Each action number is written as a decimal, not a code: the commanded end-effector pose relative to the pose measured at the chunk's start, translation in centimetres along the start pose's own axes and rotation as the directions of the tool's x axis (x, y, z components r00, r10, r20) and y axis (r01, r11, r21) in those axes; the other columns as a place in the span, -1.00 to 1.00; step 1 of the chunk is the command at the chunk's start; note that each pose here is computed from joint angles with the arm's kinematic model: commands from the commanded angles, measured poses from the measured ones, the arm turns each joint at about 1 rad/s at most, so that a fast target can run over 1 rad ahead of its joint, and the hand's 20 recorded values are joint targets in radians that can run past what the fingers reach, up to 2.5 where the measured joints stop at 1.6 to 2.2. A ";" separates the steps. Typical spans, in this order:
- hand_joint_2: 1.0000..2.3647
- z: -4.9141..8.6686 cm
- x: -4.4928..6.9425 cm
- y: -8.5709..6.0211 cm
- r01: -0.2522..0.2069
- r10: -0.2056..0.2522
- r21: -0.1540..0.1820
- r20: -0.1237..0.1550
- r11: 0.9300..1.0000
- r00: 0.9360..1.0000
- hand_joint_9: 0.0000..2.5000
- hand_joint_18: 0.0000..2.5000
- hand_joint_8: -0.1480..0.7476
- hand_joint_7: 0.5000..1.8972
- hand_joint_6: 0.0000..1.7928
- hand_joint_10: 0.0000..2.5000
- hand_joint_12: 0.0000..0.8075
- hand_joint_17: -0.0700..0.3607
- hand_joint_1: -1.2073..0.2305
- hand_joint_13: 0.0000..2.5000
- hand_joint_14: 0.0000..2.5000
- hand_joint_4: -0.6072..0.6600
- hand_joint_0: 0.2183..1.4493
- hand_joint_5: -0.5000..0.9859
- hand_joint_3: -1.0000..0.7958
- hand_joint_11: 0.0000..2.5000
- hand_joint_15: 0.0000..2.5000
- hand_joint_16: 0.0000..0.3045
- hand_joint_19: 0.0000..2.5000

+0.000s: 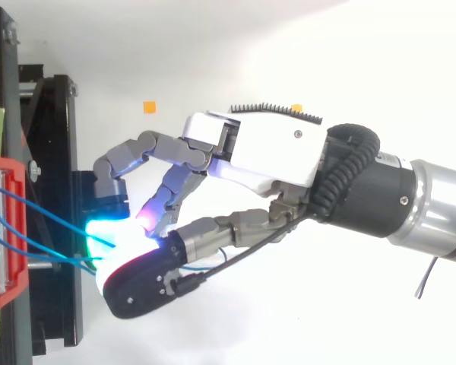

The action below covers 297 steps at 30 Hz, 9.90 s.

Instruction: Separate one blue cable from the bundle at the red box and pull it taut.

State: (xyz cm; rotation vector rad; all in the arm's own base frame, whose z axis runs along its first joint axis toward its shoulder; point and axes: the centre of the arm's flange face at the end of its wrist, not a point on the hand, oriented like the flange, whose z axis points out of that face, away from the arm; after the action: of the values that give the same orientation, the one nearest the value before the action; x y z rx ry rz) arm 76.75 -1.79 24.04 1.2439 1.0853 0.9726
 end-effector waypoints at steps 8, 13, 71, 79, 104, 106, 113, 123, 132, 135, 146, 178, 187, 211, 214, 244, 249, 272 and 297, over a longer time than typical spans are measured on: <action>-0.98 0.0 0.0 0.0 0.000 0.000 0.001 -0.001 1.000 1.000 -0.09 -0.32 0.05 0.23 -0.02 -0.98 0.03 -0.08 -0.55 -0.18 -0.98 -0.08 -0.14 -0.57 -0.28 -0.06 -0.38 -0.63 -0.38; -1.00 0.0 0.0 0.0 -0.001 0.001 -0.002 0.001 1.000 1.000 -0.11 -0.33 0.05 0.22 0.01 -0.97 0.00 -0.09 -0.58 -0.19 -0.98 -0.09 0.00 -0.58 -0.44 -0.06 -0.39 -0.63 -0.41; -1.00 0.0 0.2 0.1 -0.001 0.001 -0.002 0.002 1.000 1.000 0.01 -0.30 0.04 0.61 -0.01 -0.97 0.00 -0.12 -0.62 -0.15 -0.98 -0.27 -0.03 -0.52 -0.44 -0.01 -0.38 -0.65 -0.40; -1.00 -0.4 0.1 -0.3 0.013 -0.012 0.039 -0.013 0.999 1.000 -0.01 -0.30 0.05 0.36 0.02 -0.97 -0.01 -0.12 -0.72 -0.17 -0.98 -0.10 -0.15 -0.51 -0.44 -0.01 -0.37 -0.65 -0.41; -1.00 -0.3 0.2 -0.2 0.004 -0.003 0.027 -0.010 1.000 1.000 0.00 -0.25 0.16 0.17 0.01 -0.97 0.12 -0.01 -0.69 -0.16 -0.98 0.06 -0.62 -0.50 -0.44 -0.05 -0.38 -0.58 -0.42; -1.00 -0.3 0.2 -0.2 0.004 -0.003 0.027 -0.008 1.000 1.000 0.02 -0.23 0.20 0.09 0.01 -0.98 0.17 0.03 -0.58 -0.14 -0.98 0.07 -0.68 -0.49 -0.44 -0.04 -0.39 -0.56 -0.42; -1.00 -0.3 0.2 -0.2 0.004 -0.003 0.027 -0.010 1.000 1.000 0.05 -0.27 0.11 0.16 -0.02 -0.97 0.10 -0.06 -0.08 -0.13 -0.98 0.09 -0.48 -0.49 -0.44 -0.04 -0.38 -0.61 -0.36; -0.97 -0.3 0.2 -0.2 0.004 -0.003 0.026 -0.011 1.000 1.000 0.02 -0.28 0.08 0.37 -0.01 -0.97 0.07 -0.09 -0.55 -0.14 -0.98 0.04 -0.27 -0.49 -0.14 -0.02 -0.37 -0.63 -0.35; -1.00 -0.3 0.2 -0.2 0.004 -0.003 0.027 -0.008 1.000 1.000 -0.04 -0.31 0.04 0.49 0.01 -0.97 0.01 -0.10 -0.68 -0.18 -0.98 -0.20 -0.05 -0.52 -0.44 -0.02 -0.39 -0.64 -0.42; -1.00 -0.3 0.2 -0.2 0.004 -0.003 0.027 -0.008 1.000 1.000 -0.04 -0.31 0.05 0.35 0.02 -0.97 0.00 -0.10 -0.74 -0.19 -0.98 -0.10 -0.13 -0.51 -0.44 -0.03 -0.38 -0.64 -0.43; -1.00 -0.3 0.3 -0.2 0.001 -0.001 0.021 -0.012 1.000 1.000 -0.03 -0.32 0.07 0.30 0.00 -0.97 0.01 -0.11 -0.78 -0.19 -0.98 0.02 -0.33 -0.48 -0.44 -0.04 -0.38 -0.64 -0.40; -1.00 -0.2 0.2 -0.1 0.000 0.000 0.018 -0.007 1.000 1.000 0.14 -0.19 0.18 -0.04 -0.11 -0.97 0.22 0.09 -0.04 -0.05 -0.98 0.01 -0.72 -0.43 -0.44 -0.18 -0.40 -0.52 -0.38; -1.00 -0.2 0.2 -0.1 -0.004 0.004 0.014 -0.007 1.000 1.000 0.07 -0.25 0.16 0.00 -0.12 -0.97 0.16 0.06 -0.32 -0.09 -0.98 0.11 -0.66 -0.48 -0.44 -0.17 -0.38 -0.54 -0.38; -0.97 -0.2 0.3 -0.2 -0.005 0.005 0.012 -0.007 1.000 1.000 0.04 -0.33 0.04 0.26 -0.24 -0.97 0.05 -0.08 0.04 -0.14 -0.98 0.09 -0.37 -0.46 -0.11 -0.19 -0.37 -0.62 -0.30; -0.97 -0.2 0.3 -0.1 -0.004 0.004 0.010 -0.007 1.000 1.000 0.04 -0.32 0.06 0.26 -0.21 -0.97 0.06 -0.08 0.04 -0.13 -0.98 0.10 -0.36 -0.47 -0.12 -0.17 -0.37 -0.62 -0.31; -0.97 -0.3 0.4 -0.4 -0.003 0.003 0.016 -0.007 1.000 1.000 0.04 -0.33 0.05 0.12 -0.11 -0.97 0.05 -0.07 -0.20 -0.13 -0.98 0.05 -0.42 -0.52 -0.10 -0.15 -0.36 -0.62 -0.33; -0.97 -0.4 0.4 -0.4 -0.002 0.003 0.017 -0.007 1.000 1.000 0.04 -0.32 0.05 0.05 -0.15 -0.97 0.06 -0.05 0.02 -0.13 -0.98 0.07 -0.40 -0.50 -0.08 -0.17 -0.37 -0.61 -0.32; -1.00 -0.3 0.1 -0.4 -0.003 0.003 0.010 0.009 1.000 1.000 0.05 -0.32 0.06 0.16 -0.21 -0.97 0.06 -0.06 -0.01 -0.12 -0.98 0.09 -0.43 -0.48 -0.42 -0.15 -0.36 -0.61 -0.32; -1.00 -0.4 -0.1 -0.8 0.000 0.000 0.010 0.012 1.000 1.000 -0.07 -0.38 0.01 0.02 -0.07 -0.97 0.01 -0.07 -0.52 -0.20 -0.98 0.07 -0.18 -0.58 -0.44 -0.02 -0.38 -0.62 -0.39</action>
State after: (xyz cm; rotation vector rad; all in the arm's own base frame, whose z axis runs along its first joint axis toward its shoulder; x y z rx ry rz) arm 76.48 -1.85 23.49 1.2550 1.0789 0.9626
